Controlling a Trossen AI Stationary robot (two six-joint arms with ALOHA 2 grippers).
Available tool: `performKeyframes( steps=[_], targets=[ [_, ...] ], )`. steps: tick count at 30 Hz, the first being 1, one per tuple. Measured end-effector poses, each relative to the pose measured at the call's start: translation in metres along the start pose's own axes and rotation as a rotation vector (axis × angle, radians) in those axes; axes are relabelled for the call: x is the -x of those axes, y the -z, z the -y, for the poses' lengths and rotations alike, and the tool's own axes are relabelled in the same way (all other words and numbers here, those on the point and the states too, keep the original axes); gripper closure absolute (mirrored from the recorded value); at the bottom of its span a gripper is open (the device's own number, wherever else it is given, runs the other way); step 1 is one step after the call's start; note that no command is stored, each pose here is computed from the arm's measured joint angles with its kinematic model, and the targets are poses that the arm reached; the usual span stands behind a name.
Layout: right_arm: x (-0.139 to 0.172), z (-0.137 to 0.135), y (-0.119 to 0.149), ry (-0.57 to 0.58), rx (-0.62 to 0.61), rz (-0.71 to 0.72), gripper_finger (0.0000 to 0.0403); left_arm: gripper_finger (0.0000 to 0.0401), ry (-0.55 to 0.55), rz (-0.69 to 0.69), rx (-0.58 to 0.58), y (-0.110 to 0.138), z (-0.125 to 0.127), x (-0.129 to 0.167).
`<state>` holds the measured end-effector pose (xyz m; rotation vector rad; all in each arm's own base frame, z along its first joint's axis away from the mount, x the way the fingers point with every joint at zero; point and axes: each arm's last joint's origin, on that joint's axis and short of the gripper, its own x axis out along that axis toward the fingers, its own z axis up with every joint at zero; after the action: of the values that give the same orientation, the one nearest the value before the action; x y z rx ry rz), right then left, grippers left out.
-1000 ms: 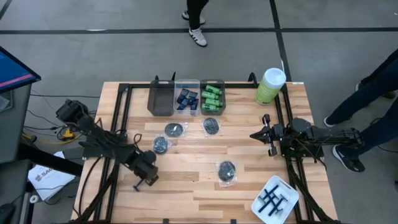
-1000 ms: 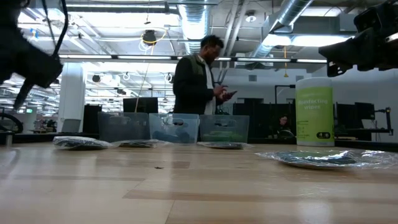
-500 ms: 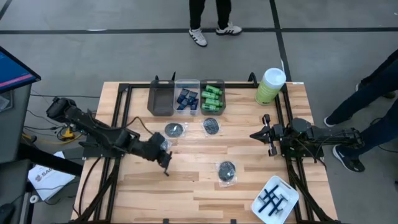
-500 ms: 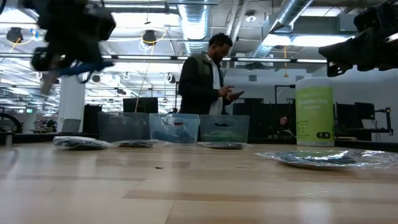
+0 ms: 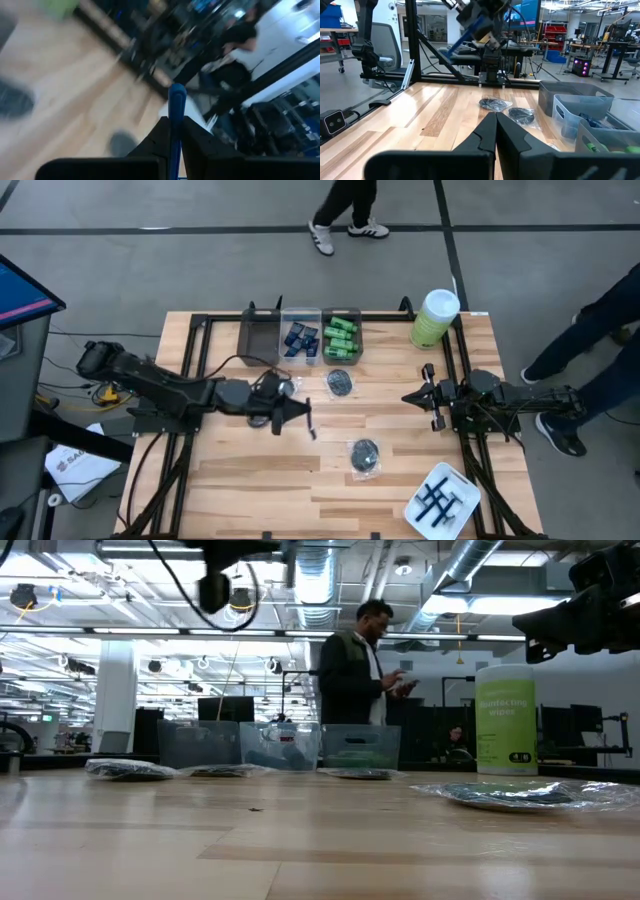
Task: Pick & Place Travel size toiletries
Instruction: Put the blue razor into the white bin
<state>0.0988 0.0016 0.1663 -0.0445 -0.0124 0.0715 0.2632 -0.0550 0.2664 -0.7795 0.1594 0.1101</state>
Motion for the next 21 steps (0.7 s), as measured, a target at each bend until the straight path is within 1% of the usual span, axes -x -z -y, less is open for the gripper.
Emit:
performKeyframes(
  steps=[3, 6, 9, 12, 16, 21],
  targets=[
    [0.0, 0.0, 0.0, 0.0, 0.0, 0.0, 0.0403, 0.0387, 0.055, 0.085, -0.061, -0.006, 0.001, -0.01],
    [0.0, 0.0, 0.0, 0.0, 0.0, 0.0, 0.0403, 0.0387, 0.116, 0.165, -0.086, -0.007, 0.001, -0.021],
    [0.0, 0.0, 0.0, 0.0, 0.0, 0.0, 0.0403, 0.0387, 0.156, 0.213, -0.102, -0.004, 0.003, -0.034],
    [0.0, 0.0, 0.0, 0.0, 0.0, 0.0, 0.0403, 0.0387, 0.186, 0.2, -0.148, -0.002, 0.009, -0.05],
    [0.0, 0.0, 0.0, 0.0, 0.0, 0.0, 0.0403, 0.0387, 0.258, 0.18, -0.221, -0.005, 0.025, -0.075],
    [0.0, 0.0, 0.0, 0.0, 0.0, 0.001, 0.0403, 0.0383, 0.314, 0.191, -0.34, -0.009, 0.042, -0.104]
  ],
)
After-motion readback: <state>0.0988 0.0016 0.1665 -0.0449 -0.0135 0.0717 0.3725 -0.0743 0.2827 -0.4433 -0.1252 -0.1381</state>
